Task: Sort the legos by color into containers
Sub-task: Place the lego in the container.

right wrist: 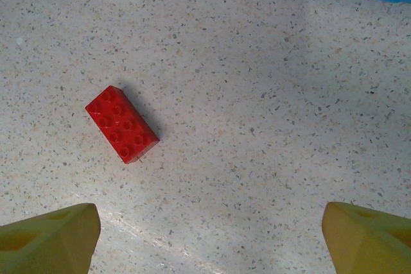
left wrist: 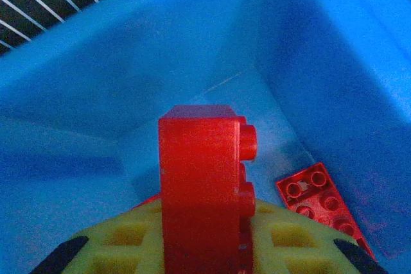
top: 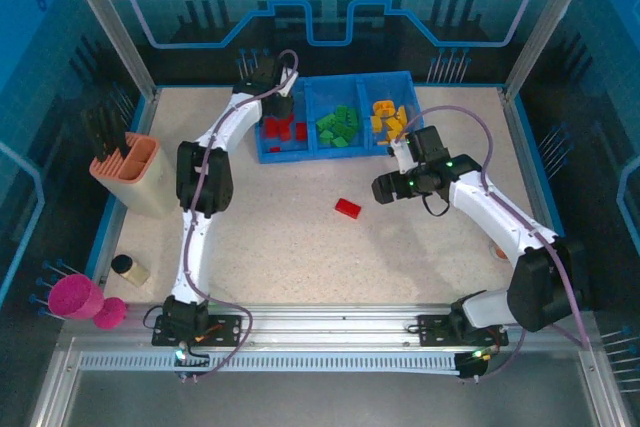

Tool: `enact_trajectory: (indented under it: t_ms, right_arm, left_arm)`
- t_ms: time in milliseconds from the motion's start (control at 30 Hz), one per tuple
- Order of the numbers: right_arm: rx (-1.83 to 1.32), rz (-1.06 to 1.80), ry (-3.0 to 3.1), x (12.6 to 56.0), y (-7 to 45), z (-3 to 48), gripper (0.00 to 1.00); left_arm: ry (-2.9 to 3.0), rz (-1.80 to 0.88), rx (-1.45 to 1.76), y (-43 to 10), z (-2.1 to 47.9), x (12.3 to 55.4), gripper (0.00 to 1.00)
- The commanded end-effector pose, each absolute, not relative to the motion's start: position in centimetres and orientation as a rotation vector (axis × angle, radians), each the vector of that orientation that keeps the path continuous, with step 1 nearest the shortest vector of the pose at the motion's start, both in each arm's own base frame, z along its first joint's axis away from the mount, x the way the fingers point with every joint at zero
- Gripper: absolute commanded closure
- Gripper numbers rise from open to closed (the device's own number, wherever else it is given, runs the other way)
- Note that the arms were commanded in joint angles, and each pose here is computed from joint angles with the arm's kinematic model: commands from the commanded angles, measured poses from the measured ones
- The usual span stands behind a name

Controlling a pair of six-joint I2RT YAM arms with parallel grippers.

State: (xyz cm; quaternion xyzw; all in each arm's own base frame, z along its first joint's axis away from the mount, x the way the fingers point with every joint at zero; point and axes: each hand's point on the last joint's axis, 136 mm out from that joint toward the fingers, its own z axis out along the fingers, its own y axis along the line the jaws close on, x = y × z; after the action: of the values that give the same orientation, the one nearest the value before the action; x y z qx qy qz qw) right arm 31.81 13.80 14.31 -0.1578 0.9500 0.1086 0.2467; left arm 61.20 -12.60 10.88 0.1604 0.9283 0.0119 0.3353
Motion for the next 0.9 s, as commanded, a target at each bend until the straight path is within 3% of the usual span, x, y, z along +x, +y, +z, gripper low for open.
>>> enact_trajectory:
  t_ms: [0,433,867]
  right_arm:
    - [-0.424,0.291,2.551,32.2,13.3,16.4,0.09]
    - [-0.421,0.291,2.555,32.5,13.2,16.5,0.08]
    - [-0.443,0.311,2.553,32.3,13.5,16.5,0.07]
  left_arm:
    - [2.446,-0.018,0.417,-14.1,10.7,60.7,0.75]
    - [2.448,-0.022,0.445,-15.0,10.9,60.5,0.56]
    - [2.399,-0.075,0.401,-14.8,17.2,57.2,0.61]
